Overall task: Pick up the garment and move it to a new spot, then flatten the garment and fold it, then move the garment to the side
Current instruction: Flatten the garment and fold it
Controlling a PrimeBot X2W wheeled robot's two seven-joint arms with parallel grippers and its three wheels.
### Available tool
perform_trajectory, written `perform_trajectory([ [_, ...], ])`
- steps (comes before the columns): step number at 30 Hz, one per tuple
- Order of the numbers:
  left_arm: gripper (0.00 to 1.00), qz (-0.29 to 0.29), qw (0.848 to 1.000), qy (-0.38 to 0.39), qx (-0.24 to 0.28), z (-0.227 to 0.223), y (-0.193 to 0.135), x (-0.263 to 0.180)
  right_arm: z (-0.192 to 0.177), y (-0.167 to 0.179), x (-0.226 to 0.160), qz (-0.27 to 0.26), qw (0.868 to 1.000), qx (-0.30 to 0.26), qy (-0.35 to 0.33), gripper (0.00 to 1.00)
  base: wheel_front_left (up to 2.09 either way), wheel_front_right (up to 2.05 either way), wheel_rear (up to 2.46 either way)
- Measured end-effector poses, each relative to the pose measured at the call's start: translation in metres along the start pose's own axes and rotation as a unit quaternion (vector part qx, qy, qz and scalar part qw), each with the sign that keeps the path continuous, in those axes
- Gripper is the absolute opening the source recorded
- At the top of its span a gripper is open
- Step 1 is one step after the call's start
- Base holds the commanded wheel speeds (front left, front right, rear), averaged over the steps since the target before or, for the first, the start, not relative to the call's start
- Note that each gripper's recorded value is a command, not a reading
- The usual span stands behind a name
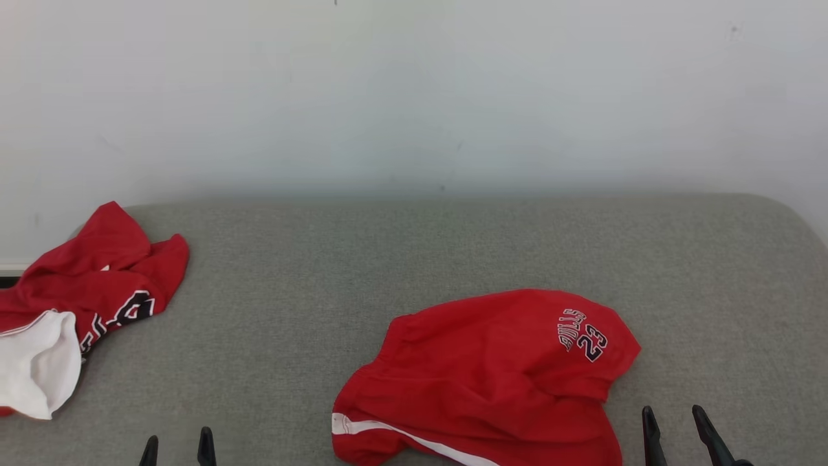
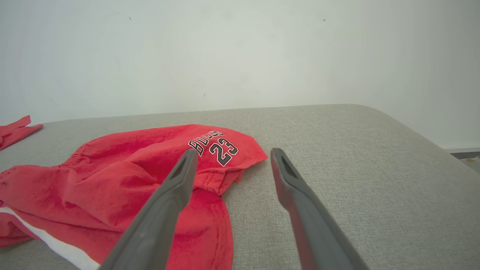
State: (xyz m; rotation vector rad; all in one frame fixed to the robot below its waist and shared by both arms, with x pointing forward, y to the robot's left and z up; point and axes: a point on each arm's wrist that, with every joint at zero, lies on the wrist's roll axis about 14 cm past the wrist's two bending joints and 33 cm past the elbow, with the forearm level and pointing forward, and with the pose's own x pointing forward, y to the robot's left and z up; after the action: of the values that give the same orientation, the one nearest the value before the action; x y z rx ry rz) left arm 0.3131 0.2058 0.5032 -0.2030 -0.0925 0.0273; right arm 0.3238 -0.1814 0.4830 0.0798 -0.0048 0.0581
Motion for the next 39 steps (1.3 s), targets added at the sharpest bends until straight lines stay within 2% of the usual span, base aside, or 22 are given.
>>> perform_trajectory([
  [6,1.00,0.013,1.000,-0.017,0.006,0.010,0.007,-0.012,0.000,0.006,-0.003,0.010,1.000,0.004,-0.004,1.00,0.00,0.00,0.00],
  [22,1.00,-0.025,1.000,0.002,0.002,-0.002,-0.017,-0.011,-0.007,0.000,-0.012,-0.003,1.000,0.015,0.003,1.00,0.00,0.00,0.00],
  [39,1.00,-0.035,0.999,0.019,-0.002,-0.013,-0.023,-0.008,-0.008,-0.001,-0.011,-0.006,1.000,0.016,0.005,1.00,0.00,0.00,0.00],
])
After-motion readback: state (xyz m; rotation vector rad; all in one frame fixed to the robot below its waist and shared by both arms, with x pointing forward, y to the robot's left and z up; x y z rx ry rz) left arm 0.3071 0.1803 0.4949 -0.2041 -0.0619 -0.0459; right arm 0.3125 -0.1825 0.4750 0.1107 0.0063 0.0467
